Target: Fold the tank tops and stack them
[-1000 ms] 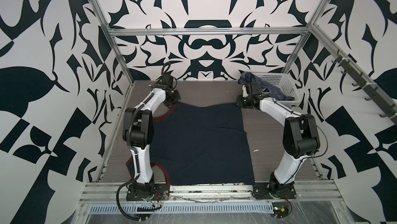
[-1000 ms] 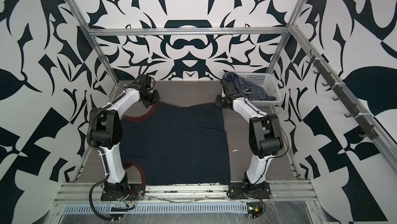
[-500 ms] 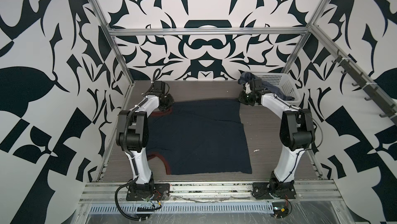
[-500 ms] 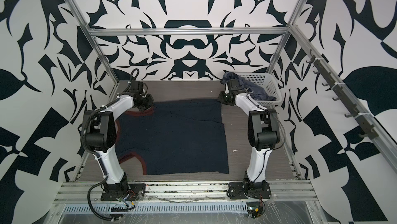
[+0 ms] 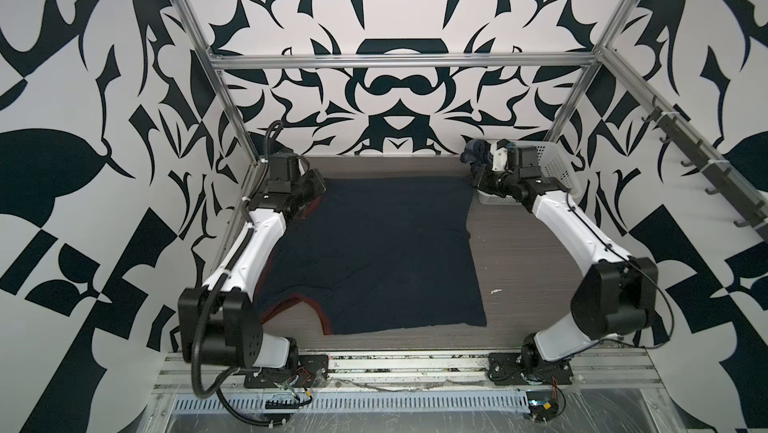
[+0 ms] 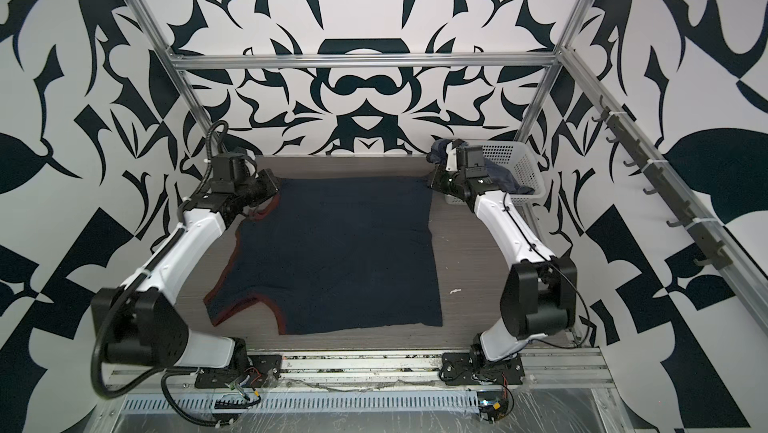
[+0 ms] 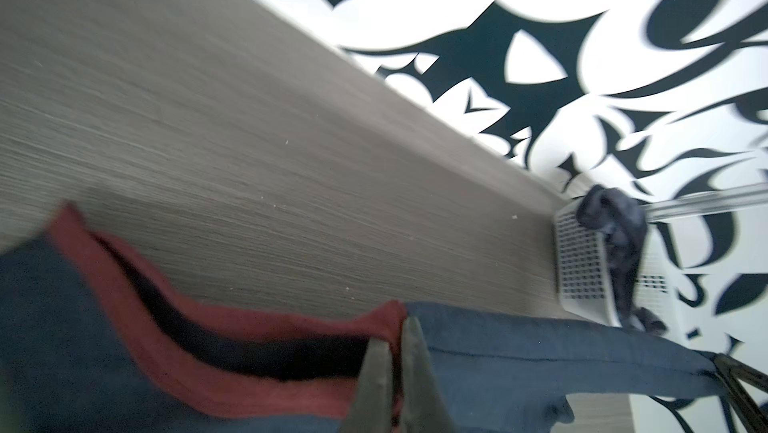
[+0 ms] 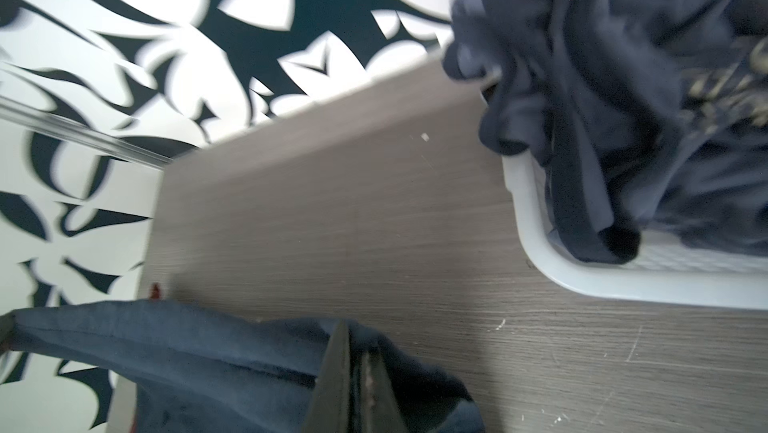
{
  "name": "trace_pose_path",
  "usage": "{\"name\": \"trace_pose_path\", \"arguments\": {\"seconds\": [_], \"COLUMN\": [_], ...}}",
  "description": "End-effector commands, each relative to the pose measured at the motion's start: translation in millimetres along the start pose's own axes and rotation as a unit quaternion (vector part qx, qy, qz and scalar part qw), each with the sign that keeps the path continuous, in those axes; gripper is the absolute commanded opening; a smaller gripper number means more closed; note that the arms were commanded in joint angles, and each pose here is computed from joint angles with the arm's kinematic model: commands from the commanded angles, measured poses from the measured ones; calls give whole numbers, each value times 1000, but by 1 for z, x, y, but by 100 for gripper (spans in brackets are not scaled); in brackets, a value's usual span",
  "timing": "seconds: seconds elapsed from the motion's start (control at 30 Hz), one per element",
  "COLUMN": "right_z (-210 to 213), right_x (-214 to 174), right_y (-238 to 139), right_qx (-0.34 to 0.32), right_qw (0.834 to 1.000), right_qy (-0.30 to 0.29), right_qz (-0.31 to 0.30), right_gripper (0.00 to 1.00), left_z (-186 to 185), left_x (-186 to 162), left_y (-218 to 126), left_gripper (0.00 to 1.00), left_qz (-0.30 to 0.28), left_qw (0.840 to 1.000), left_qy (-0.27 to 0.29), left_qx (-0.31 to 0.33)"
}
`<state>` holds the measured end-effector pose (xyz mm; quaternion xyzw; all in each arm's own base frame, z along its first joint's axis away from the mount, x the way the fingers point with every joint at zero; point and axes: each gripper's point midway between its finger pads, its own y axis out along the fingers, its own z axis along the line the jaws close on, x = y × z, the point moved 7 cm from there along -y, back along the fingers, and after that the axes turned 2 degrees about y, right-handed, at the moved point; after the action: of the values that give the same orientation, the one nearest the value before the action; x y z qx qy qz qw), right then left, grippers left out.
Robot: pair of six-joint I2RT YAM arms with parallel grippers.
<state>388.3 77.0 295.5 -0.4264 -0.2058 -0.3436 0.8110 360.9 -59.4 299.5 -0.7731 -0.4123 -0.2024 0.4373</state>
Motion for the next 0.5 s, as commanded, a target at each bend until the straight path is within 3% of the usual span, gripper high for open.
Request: {"name": "trace_pose_path", "arguments": {"seconds": [0.0,0.2,0.47], "right_z": [13,14,-2], "right_x": [5,10,19], "right_y": [-32,-30,21], "right_qx": [13,10,-19], "right_qw": [999,999,1000], "right_qy": [-18,-19,-15], "right_qz": [-29,-29,-7], "right_gripper": [0,0,0], "left_z": [-5,-3,15], "left_x": [9,4,-8], "left_y": [-34,-26,56], "left_gripper": [0,0,0], "left_qz": [-51,-36,49], "left_qw": [998,999,999], "left_qy": [20,20,7], "left_qx": [-4,-7,16]}}
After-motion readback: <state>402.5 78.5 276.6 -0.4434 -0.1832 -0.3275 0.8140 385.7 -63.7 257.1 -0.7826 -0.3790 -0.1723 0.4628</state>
